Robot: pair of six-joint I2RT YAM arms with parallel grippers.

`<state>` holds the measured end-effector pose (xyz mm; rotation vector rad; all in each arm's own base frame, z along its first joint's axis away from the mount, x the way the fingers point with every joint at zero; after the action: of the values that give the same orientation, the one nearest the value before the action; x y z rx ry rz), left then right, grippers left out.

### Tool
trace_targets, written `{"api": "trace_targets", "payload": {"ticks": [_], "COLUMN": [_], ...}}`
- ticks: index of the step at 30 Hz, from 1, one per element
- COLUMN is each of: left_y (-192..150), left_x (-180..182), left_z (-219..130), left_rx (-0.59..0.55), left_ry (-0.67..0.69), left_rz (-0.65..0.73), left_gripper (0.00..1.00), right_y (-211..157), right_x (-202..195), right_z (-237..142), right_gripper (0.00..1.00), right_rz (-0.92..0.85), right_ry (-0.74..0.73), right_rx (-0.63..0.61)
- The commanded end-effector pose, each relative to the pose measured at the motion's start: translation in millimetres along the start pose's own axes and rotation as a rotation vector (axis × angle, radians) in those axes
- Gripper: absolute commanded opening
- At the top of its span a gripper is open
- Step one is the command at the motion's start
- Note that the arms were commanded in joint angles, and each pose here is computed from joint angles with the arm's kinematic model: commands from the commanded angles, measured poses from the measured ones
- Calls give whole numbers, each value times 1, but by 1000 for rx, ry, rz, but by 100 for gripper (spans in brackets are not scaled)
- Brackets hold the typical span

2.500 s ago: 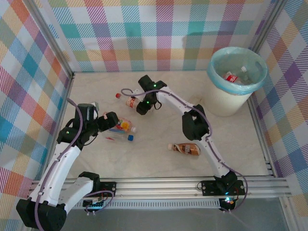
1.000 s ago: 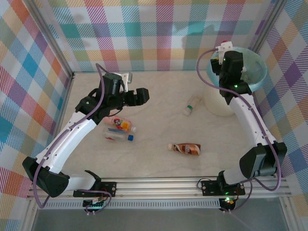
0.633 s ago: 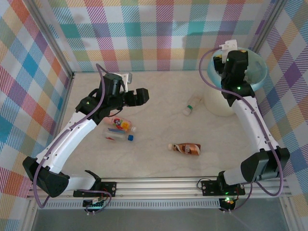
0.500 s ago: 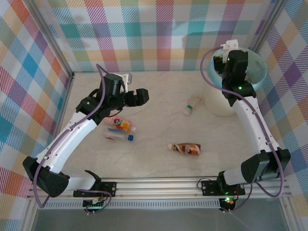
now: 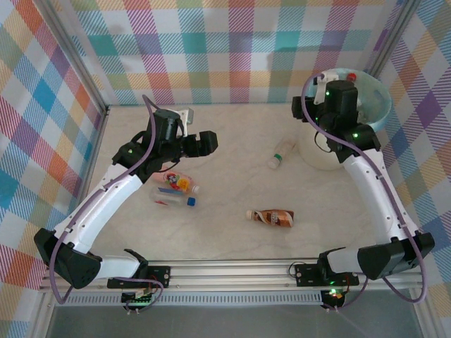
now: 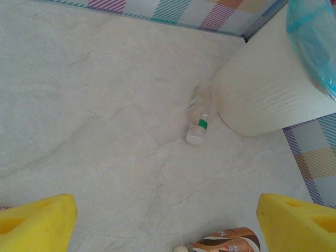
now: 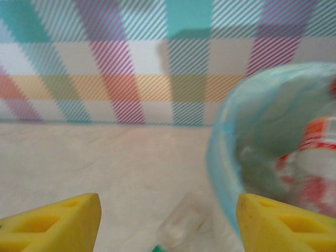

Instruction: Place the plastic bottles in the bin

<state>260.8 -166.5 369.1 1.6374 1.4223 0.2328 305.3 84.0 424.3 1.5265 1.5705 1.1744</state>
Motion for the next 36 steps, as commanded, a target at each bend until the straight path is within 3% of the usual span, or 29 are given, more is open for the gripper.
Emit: {"api": "trace_targets", "payload": {"ticks": [1, 5, 13, 18, 23, 29, 33, 36], "left_y": [-8, -17, -49, -76, -101, -127, -147, -161], "left_x": [1, 1, 14, 23, 23, 18, 20, 23], "left_z": [10, 15, 21, 22, 21, 0, -17, -24], "left_rx": [34, 95, 180, 243, 304, 253, 218, 234], "left_ry": [-3, -46, -42, -77, -174, -406, -503, -538], "left_rz": [15, 62, 177, 240, 399, 727, 946, 1061], "left_gripper": [89, 88, 89, 89, 91, 93, 95, 96], "right_y": [-29, -76, -171, -213, -224, -231, -256, -262], "right_x": [30, 44, 54, 54, 51, 63, 62, 64], "right_z": [-10, -9, -24, -42, -47, -43, -39, -32], "right_gripper": [70, 74, 73, 83, 90, 92, 91, 84], "right_rz": [5, -33, 77, -43, -242, -513, -711, -757], "right_ry": [167, 187, 269, 320, 390, 643, 783, 798], "right_rx": [139, 330, 634, 784, 795, 755, 706, 636]}}
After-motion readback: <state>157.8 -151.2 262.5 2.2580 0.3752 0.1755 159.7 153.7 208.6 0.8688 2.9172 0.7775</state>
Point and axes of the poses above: each hand's point on the last joint's axis, 136 mm out from that joint toward the fingers, its own z axis out along the fingers, its own x axis along the line the jaws close on, y = z × x, the point moved 10 cm from there along -z, back along the fingers, and after that the axes turned 4 degrees about z, right-handed, at the moved point
